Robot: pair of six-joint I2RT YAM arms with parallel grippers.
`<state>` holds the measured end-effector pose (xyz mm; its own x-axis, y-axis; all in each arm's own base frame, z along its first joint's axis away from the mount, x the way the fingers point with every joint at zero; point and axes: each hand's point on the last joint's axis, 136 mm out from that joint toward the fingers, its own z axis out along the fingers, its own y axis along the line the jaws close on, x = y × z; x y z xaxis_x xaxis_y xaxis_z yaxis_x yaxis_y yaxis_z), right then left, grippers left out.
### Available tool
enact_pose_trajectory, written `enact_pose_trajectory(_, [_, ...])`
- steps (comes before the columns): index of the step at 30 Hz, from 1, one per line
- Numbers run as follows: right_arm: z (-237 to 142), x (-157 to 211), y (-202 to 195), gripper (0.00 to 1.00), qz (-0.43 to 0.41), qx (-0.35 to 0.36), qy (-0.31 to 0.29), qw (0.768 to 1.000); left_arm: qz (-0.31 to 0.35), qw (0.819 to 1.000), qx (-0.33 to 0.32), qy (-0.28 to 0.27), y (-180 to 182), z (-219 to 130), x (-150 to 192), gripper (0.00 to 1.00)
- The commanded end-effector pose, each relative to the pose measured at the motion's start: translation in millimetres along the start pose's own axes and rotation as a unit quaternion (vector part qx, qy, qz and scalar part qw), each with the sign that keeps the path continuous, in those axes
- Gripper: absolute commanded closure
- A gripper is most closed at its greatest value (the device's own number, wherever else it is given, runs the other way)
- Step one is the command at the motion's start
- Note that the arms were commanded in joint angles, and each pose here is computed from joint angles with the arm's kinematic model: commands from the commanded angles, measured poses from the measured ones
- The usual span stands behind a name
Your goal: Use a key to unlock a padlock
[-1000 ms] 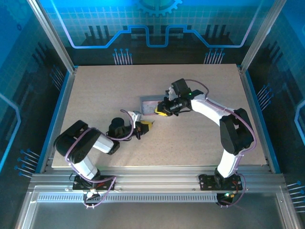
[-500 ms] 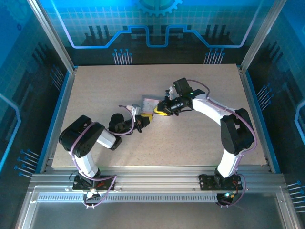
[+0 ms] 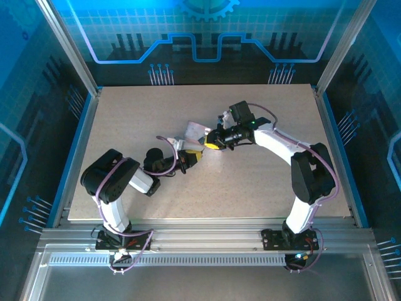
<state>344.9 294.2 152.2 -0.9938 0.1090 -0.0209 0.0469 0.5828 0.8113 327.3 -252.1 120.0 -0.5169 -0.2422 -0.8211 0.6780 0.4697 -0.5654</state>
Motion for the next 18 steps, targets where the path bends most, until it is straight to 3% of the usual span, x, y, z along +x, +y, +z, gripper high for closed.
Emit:
enact_pose_trajectory(1, [-15.7, -3.7, 19.5, 1.0, -0.029, -0.037, -0.014, 0.999, -0.011, 1.0, 0.015, -0.003, -0.8, -1.7, -5.0, 1.0])
enact_pose_trajectory(9, [-14.3, -4.3, 10.4, 1.0, -0.036, -0.02, -0.017, 0.999, -0.019, 1.0, 0.009, -0.008, 2.7, -10.7, -9.2, 1.0])
enact_pose_trajectory(18, [-12.0, 1.6, 9.4, 0.95, -0.15, 0.135, -0.075, 0.977, -0.035, 0.997, -0.065, -0.025, 22.5, -46.9, 2.2, 1.0])
